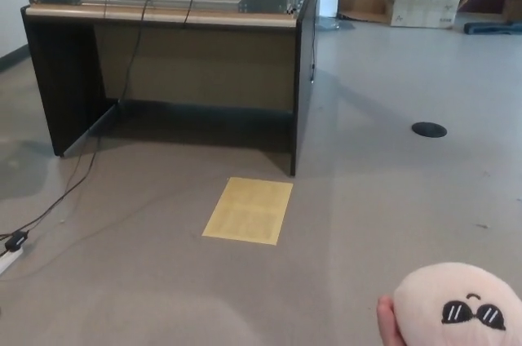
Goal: The robot extends its left hand to pick up an emotional support dumpling from the palm of a person and brings its hand down by its side. Then it extends its arm again to hand the dumpling back to the person.
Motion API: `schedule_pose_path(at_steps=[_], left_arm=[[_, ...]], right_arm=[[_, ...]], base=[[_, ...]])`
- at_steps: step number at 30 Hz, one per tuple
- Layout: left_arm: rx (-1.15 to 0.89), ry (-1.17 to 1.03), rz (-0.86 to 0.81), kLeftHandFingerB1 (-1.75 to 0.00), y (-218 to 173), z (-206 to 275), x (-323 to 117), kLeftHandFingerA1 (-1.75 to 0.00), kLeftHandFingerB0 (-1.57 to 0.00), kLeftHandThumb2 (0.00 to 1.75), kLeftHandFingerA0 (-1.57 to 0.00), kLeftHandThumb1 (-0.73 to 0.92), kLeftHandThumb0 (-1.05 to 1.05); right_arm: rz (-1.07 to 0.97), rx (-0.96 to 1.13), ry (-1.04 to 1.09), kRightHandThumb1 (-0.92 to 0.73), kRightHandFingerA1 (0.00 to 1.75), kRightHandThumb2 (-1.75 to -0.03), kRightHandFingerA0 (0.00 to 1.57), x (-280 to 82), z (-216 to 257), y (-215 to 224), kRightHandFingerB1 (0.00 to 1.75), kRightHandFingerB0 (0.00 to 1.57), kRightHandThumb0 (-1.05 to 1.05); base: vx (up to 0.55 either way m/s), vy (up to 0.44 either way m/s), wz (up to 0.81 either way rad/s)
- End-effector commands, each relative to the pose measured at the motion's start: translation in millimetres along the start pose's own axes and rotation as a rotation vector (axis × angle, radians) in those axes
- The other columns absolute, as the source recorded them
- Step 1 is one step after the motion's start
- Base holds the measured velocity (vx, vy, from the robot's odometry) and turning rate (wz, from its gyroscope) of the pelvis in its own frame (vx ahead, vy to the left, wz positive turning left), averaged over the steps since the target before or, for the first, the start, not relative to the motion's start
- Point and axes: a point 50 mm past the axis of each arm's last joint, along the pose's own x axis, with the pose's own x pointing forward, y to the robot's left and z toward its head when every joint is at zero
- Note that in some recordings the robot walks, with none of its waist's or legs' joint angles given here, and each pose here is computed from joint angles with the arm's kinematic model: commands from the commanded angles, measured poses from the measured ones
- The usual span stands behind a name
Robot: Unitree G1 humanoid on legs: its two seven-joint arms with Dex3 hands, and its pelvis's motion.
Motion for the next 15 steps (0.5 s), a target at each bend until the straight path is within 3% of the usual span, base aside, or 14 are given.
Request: schedule_pose_path(at_steps=[1, 4, 5, 8, 9, 13, 14, 15], left_arm=[[-0.092, -0.449, -0.064, -0.28, 65, 112, 25, -0.38, 0.00, 0.71, -0.08, 0.39, -0.60], [-0.068, -0.540, -0.094, -0.28, 74, 139, 27, -0.38, 0.00, 0.71, -0.08, 0.39, -0.60], [0.013, -0.644, -0.132, -0.48, 82, 180, 28, -0.48, 0.00, 0.83, 0.00, 0.23, -0.32], [0.054, -0.706, -0.167, -0.48, 84, 208, 26, -0.48, 0.00, 0.83, 0.00, 0.22, -0.32], [0.079, -0.735, -0.198, -0.28, 84, 226, 26, -0.37, -0.07, 0.69, -0.10, 0.39, -0.62], [0.161, -0.813, -0.284, -0.24, 83, 275, 21, -0.34, -0.05, 0.67, -0.08, 0.39, -0.65], [0.184, -0.835, -0.307, -0.49, 81, 288, 19, -0.48, 0.00, 0.78, 0.00, 0.12, -0.32], [0.191, -0.844, -0.314, -0.49, 79, 292, 18, -0.48, 0.00, 0.78, 0.00, 0.12, -0.32]], right_arm=[[-0.036, -0.014, -0.057, -0.62, 0.50, -0.59, 0.78, 2, 5, -12, 0.39, 0.57, -0.29], [-0.039, -0.013, -0.060, -0.62, 0.50, -0.59, 0.78, 2, 6, -13, 0.39, 0.57, -0.29], [-0.041, -0.008, -0.057, -0.61, 0.49, -0.58, 0.79, 2, 5, -13, 0.39, 0.57, -0.28], [-0.038, -0.008, -0.054, -0.61, 0.50, -0.59, 0.79, 1, 4, -14, 0.39, 0.56, -0.29], [-0.036, -0.011, -0.053, -0.61, 0.49, -0.59, 0.79, 1, 4, -14, 0.39, 0.57, -0.30], [-0.034, -0.018, -0.055, -0.61, 0.49, -0.59, 0.79, 4, 7, -12, 0.39, 0.57, -0.28], [-0.031, -0.019, -0.056, -0.61, 0.50, -0.59, 0.79, 4, 7, -12, 0.39, 0.57, -0.28], [-0.030, -0.020, -0.056, -0.61, 0.50, -0.59, 0.79, 4, 7, -12, 0.39, 0.57, -0.28]], base=[[0.00, 0.000, 0.00], [0.00, 0.000, 0.00], [0.00, 0.000, 0.00], [0.00, 0.000, 0.00], [0.00, 0.000, 0.00], [0.00, 0.000, 0.00], [0.00, 0.000, 0.00], [0.00, 0.000, 0.00]])
